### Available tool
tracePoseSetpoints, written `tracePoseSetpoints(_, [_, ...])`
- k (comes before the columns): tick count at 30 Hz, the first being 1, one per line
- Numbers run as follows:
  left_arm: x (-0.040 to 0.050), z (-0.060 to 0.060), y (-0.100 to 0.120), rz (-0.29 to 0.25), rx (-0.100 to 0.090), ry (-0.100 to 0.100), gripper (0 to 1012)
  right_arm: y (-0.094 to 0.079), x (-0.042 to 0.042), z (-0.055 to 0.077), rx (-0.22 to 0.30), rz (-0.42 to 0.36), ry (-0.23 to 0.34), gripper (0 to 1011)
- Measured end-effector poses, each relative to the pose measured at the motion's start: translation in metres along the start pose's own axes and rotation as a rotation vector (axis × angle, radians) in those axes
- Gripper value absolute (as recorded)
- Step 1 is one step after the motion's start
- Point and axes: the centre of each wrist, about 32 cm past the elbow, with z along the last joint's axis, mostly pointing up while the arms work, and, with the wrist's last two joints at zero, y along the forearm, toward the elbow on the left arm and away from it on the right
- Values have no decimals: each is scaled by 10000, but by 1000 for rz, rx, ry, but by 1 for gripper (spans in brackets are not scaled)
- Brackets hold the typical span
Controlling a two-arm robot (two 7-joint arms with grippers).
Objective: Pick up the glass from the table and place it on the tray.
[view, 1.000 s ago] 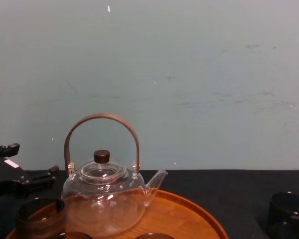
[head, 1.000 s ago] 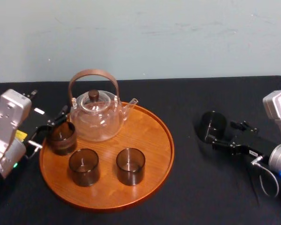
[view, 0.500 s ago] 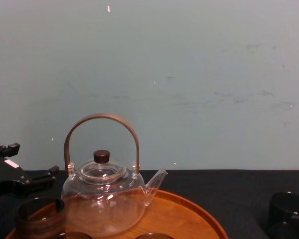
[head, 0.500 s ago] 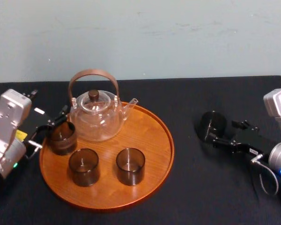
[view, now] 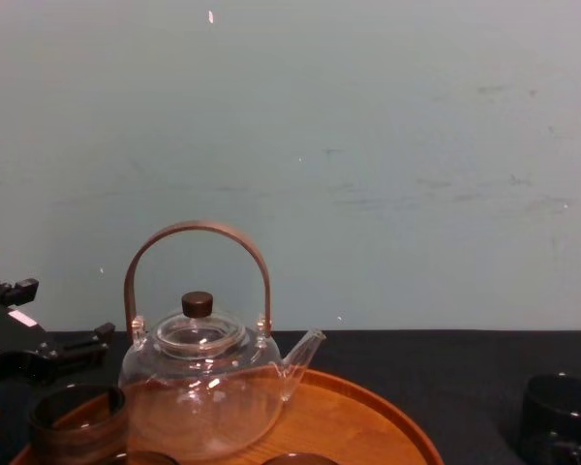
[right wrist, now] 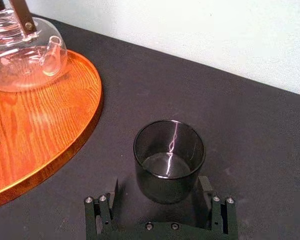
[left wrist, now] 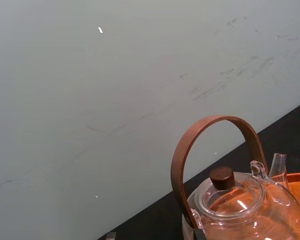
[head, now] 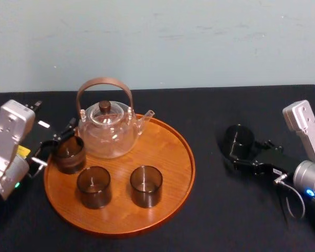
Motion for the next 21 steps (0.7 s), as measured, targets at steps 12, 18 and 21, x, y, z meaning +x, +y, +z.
tracePoseSetpoints(12, [0, 0, 0, 0, 0, 0, 1002, 94, 40, 32, 5, -8, 21, 1002])
tracePoseSetpoints(18, [0, 0, 0, 0, 0, 0, 1002, 137, 48, 57, 11, -3, 23, 1002])
tracePoseSetpoints(21, [0, 0, 0, 0, 0, 0, 1001, 161, 50, 67, 11, -1, 24, 1002])
